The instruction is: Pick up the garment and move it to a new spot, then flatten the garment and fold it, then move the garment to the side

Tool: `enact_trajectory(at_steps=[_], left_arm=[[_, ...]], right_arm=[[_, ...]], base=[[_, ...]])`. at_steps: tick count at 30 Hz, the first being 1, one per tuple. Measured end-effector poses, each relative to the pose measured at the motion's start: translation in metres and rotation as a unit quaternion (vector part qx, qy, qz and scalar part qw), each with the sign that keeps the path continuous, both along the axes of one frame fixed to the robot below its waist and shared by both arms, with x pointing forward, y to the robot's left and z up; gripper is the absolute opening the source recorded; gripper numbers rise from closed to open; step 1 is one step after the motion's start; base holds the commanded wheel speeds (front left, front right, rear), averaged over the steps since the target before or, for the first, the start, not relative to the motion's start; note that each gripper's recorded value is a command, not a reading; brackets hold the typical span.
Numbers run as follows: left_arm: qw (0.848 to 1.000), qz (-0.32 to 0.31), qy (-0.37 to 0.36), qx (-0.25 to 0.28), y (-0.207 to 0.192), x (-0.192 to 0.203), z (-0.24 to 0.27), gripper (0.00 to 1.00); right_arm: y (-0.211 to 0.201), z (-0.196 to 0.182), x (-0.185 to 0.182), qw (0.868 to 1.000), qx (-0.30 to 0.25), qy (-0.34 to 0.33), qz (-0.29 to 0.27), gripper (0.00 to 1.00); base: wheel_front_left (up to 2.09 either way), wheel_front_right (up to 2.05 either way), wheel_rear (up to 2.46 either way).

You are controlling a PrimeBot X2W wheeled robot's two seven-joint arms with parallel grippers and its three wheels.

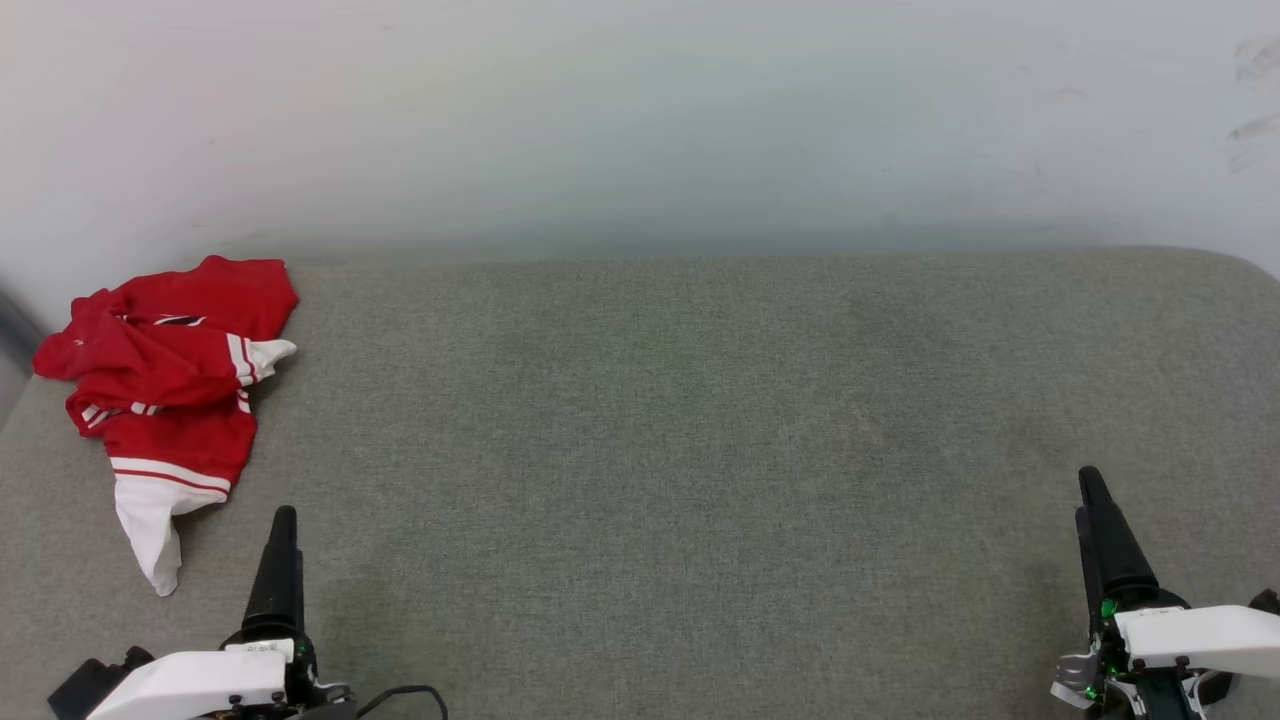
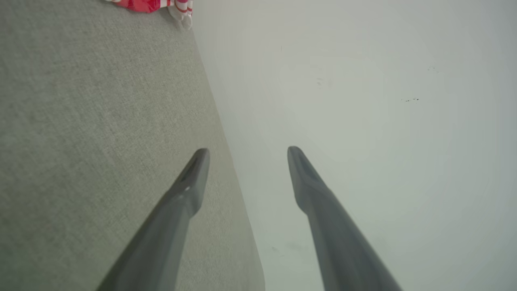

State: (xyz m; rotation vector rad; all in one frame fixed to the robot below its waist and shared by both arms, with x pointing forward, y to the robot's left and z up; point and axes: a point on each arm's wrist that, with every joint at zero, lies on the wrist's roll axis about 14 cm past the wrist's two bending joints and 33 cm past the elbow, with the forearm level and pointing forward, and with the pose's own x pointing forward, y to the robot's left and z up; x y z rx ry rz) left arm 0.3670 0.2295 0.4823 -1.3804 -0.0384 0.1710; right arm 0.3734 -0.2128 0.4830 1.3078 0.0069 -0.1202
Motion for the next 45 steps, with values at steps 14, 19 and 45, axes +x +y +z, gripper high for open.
enact_trajectory(at_steps=[14,19,45], left_arm=[[0.989,0.021,-0.038,0.139,0.014,0.004,0.037,1.00],[0.977,0.015,-0.049,0.206,0.007,0.007,0.052,1.00],[0.897,-0.027,-0.086,0.433,-0.043,0.002,0.079,1.00]], right_arm=[[0.009,0.044,0.008,0.979,-0.195,-0.057,0.015,1.00],[0.014,0.064,0.009,0.960,-0.267,-0.084,0.017,1.00],[0.045,0.086,0.004,0.874,-0.468,-0.130,0.035,1.00]], base=[[0.00,0.00,0.00],[0.00,0.00,0.00],[0.00,0.00,0.00]])
